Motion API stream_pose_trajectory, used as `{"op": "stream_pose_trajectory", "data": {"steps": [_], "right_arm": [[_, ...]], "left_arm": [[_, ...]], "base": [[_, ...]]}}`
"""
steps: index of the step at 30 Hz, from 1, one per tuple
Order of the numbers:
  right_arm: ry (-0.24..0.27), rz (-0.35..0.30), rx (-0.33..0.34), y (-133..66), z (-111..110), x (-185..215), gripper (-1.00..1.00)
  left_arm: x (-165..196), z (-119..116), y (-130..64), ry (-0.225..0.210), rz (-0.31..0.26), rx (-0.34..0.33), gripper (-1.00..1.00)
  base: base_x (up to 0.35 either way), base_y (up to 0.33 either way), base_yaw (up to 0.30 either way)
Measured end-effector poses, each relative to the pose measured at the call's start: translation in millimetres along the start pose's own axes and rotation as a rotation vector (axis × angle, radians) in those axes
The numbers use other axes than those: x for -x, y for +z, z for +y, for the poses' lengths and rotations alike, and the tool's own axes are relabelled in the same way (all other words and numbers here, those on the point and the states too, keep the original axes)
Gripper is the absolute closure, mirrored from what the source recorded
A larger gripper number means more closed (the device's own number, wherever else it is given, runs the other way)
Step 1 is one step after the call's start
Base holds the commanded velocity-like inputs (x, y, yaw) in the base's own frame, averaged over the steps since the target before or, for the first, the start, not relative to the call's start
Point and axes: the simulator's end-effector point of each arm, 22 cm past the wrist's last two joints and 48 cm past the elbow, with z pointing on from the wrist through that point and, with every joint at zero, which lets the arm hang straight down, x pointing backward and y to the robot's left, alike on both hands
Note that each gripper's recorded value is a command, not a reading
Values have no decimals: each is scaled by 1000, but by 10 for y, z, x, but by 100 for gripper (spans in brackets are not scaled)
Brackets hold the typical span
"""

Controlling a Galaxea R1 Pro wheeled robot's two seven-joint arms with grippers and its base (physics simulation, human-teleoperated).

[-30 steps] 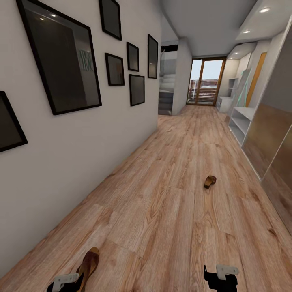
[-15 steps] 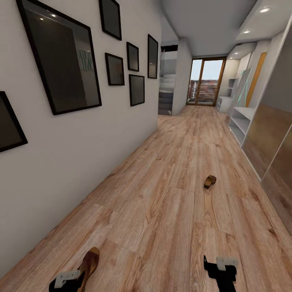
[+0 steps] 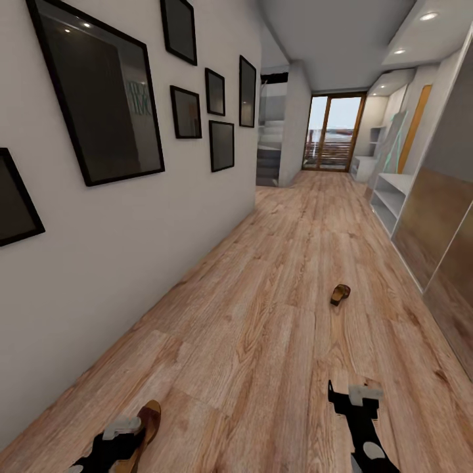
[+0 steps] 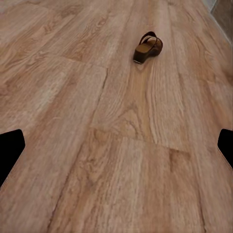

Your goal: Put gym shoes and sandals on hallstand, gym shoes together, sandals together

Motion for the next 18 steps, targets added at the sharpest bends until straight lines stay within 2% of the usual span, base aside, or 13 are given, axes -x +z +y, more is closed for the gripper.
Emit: {"op": "stream_pose_trajectory", "data": {"steps": [7, 16, 18], "right_arm": [[-7, 19, 5, 99, 14, 199, -100], [-27, 141, 59, 139, 115, 136, -100], [-28, 152, 64, 138, 123, 122, -100]], "left_arm": [[347, -28, 127, 23, 7, -10, -100], [487, -48, 164, 36, -3, -15, -100], [485, -49, 164, 36, -3, -15, -100]], "base": [[0, 0, 0], [0, 0, 0], [0, 0, 0]]}}
